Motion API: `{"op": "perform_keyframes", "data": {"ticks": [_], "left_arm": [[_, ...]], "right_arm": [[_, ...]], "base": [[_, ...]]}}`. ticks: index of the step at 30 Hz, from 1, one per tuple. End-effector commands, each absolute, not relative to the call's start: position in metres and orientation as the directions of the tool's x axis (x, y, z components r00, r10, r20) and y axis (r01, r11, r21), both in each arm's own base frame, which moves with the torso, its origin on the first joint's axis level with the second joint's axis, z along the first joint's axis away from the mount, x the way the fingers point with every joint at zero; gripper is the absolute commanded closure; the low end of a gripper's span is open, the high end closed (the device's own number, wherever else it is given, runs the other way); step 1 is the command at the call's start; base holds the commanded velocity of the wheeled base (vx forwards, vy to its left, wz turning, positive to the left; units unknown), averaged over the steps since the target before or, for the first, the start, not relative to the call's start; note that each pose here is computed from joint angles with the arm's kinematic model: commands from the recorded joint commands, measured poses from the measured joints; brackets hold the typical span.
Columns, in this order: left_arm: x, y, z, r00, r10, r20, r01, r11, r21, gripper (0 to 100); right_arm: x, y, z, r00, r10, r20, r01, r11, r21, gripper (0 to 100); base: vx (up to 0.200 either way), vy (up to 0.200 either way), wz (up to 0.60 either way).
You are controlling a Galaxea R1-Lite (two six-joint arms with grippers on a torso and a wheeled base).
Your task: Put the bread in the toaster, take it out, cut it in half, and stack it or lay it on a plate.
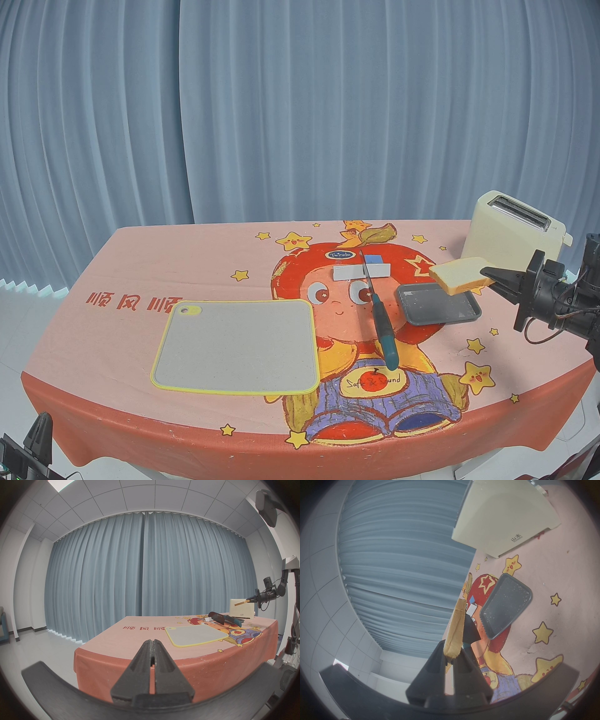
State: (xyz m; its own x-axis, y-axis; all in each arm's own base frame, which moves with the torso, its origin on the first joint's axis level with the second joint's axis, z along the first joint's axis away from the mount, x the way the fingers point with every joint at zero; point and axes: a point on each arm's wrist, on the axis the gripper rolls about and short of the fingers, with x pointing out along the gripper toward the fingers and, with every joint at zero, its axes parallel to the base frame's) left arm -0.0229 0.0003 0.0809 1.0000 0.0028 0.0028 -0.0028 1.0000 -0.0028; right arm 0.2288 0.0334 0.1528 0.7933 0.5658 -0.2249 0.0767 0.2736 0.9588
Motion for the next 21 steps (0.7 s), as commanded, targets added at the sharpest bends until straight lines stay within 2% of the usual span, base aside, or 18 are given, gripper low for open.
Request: {"op": "perform_keyframes", "data": {"ticks": [1, 3, 7, 17, 20, 21], "left_arm": [[-0.022, 0.000, 0.076, 1.000, 0.003, -0.011, -0.003, 1.000, -0.003, 100], [-0.022, 0.000, 0.076, 1.000, 0.003, -0.011, -0.003, 1.000, -0.003, 100], [-0.022, 0.000, 0.076, 1.000, 0.003, -0.011, -0.003, 1.000, -0.003, 100], [-0.022, 0.000, 0.076, 1.000, 0.003, -0.011, -0.003, 1.000, -0.003, 100], [-0.022, 0.000, 0.076, 1.000, 0.003, -0.009, -0.003, 1.000, -0.003, 100], [-0.022, 0.000, 0.076, 1.000, 0.003, -0.011, -0.003, 1.000, -0.003, 100]], "right_arm": [[0.221, 0.033, 0.160, 0.797, 0.571, -0.197, 0.029, 0.288, 0.957, 100], [0.214, 0.037, 0.158, 0.784, 0.587, -0.202, -0.002, 0.327, 0.945, 100], [0.210, 0.041, 0.155, 0.769, 0.604, -0.209, -0.027, 0.358, 0.933, 100], [0.200, 0.043, 0.162, 0.766, 0.617, -0.181, -0.078, 0.368, 0.927, 100], [0.199, 0.043, 0.163, 0.766, 0.618, -0.177, -0.111, 0.397, 0.911, 100], [0.197, 0.043, 0.162, 0.764, 0.619, -0.180, -0.137, 0.428, 0.893, 100]], "base": [[0.000, 0.000, 0.00], [0.000, 0.000, 0.00], [0.000, 0.000, 0.00], [0.000, 0.000, 0.00], [0.000, 0.000, 0.00], [0.000, 0.000, 0.00]]}}
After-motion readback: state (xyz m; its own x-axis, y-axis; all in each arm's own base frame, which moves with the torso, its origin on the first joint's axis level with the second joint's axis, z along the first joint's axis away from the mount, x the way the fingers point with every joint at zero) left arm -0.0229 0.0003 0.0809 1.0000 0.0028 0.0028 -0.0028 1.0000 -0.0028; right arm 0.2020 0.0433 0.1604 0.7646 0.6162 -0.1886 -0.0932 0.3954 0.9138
